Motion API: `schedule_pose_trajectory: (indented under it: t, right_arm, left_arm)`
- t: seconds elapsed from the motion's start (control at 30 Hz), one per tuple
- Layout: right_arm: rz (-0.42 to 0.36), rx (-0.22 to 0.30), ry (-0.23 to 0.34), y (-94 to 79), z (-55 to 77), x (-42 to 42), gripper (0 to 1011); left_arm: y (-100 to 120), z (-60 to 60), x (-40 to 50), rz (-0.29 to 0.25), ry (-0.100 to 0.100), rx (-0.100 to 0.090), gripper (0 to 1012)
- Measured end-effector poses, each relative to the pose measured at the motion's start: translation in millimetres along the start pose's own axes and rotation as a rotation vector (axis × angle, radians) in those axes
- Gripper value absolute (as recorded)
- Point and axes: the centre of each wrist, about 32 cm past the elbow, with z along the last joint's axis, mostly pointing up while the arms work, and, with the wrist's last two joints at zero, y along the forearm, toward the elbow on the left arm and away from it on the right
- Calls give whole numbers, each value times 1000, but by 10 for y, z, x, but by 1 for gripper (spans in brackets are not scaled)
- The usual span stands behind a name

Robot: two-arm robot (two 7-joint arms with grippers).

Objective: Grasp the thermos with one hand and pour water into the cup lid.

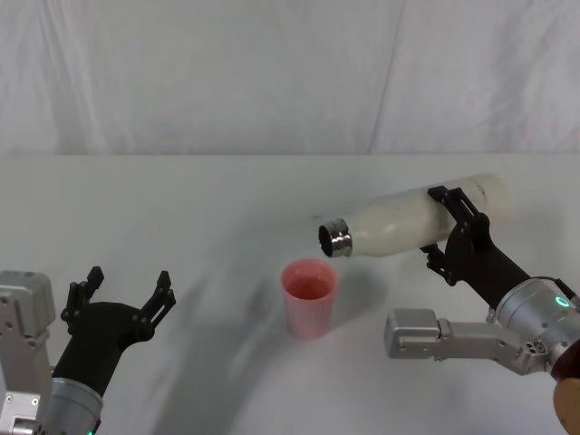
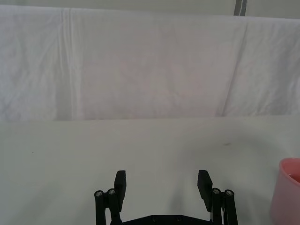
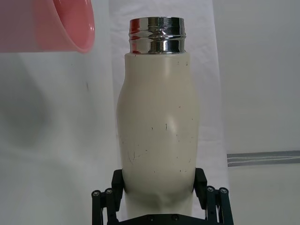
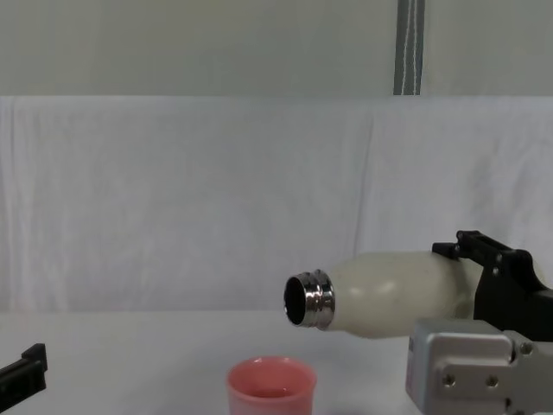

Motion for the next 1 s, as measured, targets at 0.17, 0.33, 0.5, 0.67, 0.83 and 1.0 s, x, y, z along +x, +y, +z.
schedule_pose_trajectory:
  t: [0.17,0.33,0.5,0.67,0.83,1.0]
  right_arm:
    - [2,0,-9,4,2,-3,940]
    - [4,-1,-13,3,2,-8,940]
    - [2,-5,-21,0,1,-12,940]
    - [-6,-12,-30,-9,1,-22,940]
    - [-14,-17,-39,-17,3,-33,940]
    - [-22,-20,-51,-25,5,-35,940]
  left_arm:
    - [0,0,0,0,0,0,1001]
    - [0,0,0,0,0,0,1001]
    - [0,0,0,0,0,0,1001]
    - [0,0,0,0,0,0,1001]
    - [0,0,0,0,0,0,1001]
    - [0,0,0,0,0,0,1001]
